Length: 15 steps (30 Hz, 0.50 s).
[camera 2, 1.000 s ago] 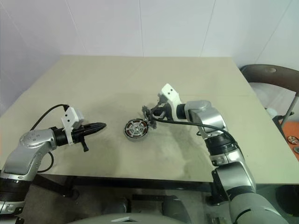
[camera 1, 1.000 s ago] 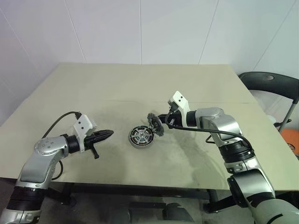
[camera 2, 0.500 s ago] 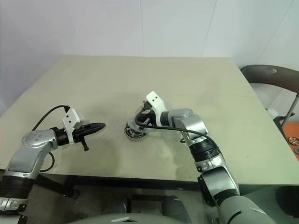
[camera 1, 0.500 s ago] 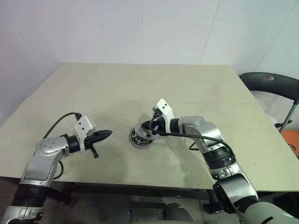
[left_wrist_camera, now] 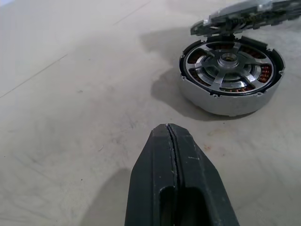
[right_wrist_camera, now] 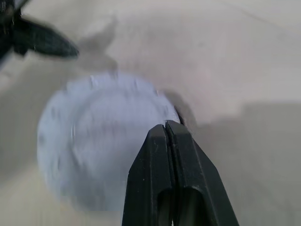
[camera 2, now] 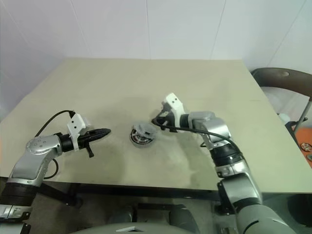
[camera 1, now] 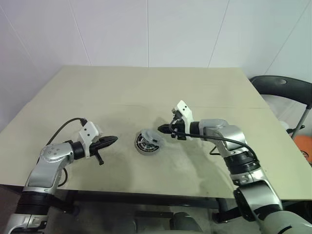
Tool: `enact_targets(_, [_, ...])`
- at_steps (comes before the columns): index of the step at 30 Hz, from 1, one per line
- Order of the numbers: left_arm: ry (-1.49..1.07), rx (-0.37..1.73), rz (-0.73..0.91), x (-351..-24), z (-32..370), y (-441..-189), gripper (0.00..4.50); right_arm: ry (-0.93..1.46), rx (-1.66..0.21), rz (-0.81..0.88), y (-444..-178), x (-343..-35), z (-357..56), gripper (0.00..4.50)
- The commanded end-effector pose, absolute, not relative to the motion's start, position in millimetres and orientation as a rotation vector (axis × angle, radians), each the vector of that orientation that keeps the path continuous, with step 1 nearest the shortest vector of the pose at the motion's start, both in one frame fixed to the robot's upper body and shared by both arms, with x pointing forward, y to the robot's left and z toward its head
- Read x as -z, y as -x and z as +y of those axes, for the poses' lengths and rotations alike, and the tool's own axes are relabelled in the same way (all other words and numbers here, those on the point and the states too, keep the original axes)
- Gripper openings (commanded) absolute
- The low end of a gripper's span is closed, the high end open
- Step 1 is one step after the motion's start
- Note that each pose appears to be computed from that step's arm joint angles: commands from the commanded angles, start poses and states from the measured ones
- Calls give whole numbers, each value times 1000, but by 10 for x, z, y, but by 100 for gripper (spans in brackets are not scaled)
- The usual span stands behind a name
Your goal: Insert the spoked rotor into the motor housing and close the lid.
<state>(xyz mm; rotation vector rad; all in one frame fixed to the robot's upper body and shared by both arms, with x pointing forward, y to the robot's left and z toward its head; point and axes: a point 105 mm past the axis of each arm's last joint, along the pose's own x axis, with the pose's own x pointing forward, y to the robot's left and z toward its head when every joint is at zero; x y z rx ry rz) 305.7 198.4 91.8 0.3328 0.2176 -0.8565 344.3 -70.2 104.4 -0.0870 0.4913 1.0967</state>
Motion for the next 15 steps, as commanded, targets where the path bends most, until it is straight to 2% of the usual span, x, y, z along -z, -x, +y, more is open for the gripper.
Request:
enact_targets(1, [-368, 856, 163, -1055, 1959, -3102, 0, 134, -1161, 486, -3348, -1056, -639, 4])
enact_targets(15, [-379, 850, 163, -1085, 1943, -3116, 0, 83, -1148, 493, -3332, -920, -369, 4])
